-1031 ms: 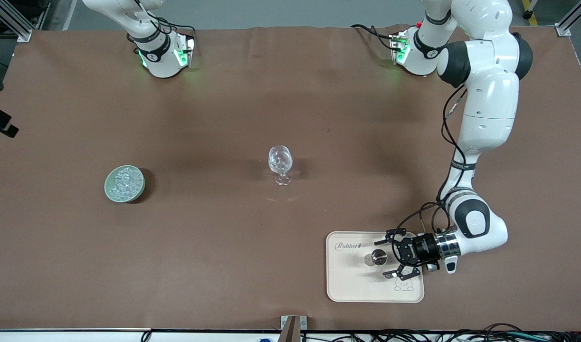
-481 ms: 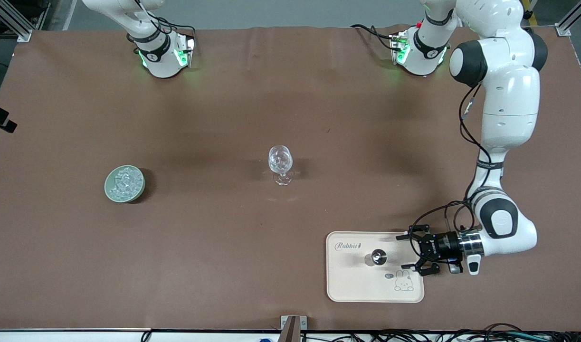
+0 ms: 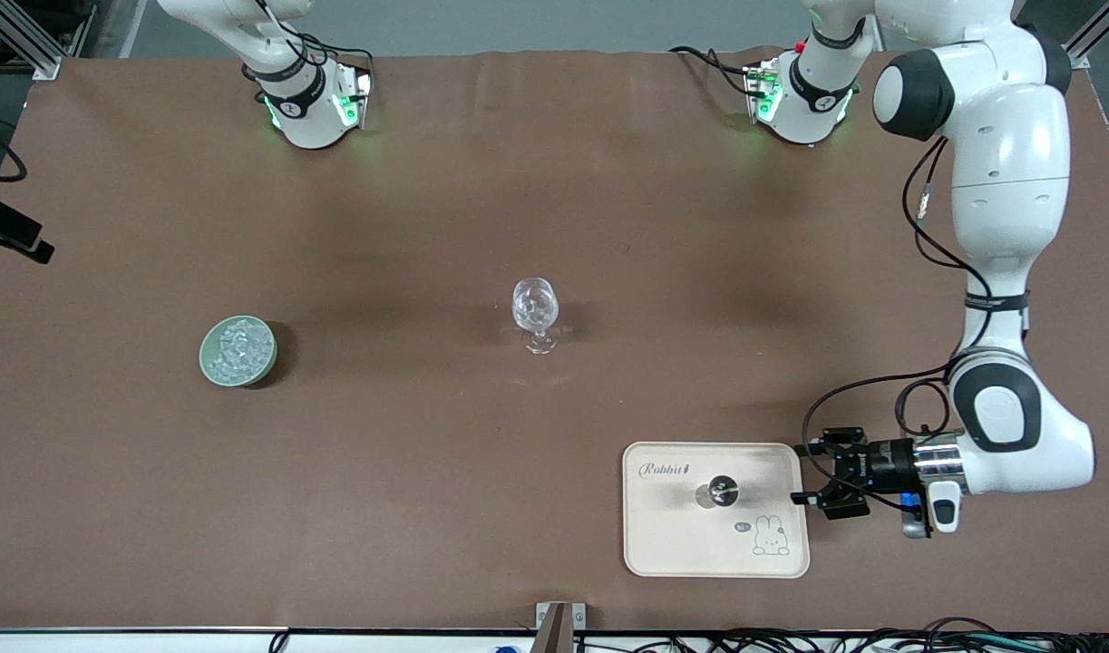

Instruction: Pour wine and add ice with both arms

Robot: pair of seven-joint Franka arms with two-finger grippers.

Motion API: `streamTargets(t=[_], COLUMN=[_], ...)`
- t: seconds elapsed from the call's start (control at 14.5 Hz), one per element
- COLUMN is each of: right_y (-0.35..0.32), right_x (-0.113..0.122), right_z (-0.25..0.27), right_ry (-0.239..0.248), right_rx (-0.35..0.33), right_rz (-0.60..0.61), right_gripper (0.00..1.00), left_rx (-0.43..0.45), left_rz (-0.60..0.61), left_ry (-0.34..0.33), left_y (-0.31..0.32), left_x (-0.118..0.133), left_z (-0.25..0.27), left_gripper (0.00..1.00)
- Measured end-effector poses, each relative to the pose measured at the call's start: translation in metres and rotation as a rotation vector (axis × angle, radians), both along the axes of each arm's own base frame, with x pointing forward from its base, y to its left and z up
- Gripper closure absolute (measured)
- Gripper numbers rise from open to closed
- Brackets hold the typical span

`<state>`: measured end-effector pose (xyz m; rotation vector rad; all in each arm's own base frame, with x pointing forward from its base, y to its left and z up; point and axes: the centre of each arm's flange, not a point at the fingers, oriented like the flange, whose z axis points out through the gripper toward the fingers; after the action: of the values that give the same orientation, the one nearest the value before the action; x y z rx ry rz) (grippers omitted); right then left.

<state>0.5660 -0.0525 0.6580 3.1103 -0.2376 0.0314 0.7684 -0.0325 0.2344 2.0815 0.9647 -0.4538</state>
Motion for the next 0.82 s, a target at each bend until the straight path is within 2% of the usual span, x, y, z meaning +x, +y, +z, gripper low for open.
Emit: streamTargets(t=[0.14,0.27,0.34,0.48,0.62,0.82], right_y=[0.0,0.0,0.0,0.0,0.0,0.001], right_x=[0.0,0.0,0.0,-0.001,-0.001,-0.002], right_z=[-0.001,-0.001,-0.001,-0.001,-0.001,-0.002], right_ry=[0.001,0.001,0.001,0.002,0.004,0.009], right_rx=[-0.003,-0.003,-0.003,-0.003,-0.002,-0.002], right_rz=[0.006,0.008,0.008,0.009,0.009,0.013], right_gripper=[0.0,0.0,0.0,0.0,0.0,0.0], left_rx=[0.079,0.166,0.208,0.313,0.411,0.541], left_rz=[-0.091,-0.202,-0.255,-0.378,-0.502,-0.625], left_ry=[-0.055,-0.087,-0.127,-0.216,-0.297,-0.383], left_y=[0.007,0.009,0.012,0.023,0.034,0.034], left_x=[-0.002,-0.009,-0.011,-0.017,-0.025,-0.043], left_z=[0.03,0.067,0.086,0.126,0.168,0.24], left_gripper=[0.02,0.08,0.08,0.0,0.0,0.0])
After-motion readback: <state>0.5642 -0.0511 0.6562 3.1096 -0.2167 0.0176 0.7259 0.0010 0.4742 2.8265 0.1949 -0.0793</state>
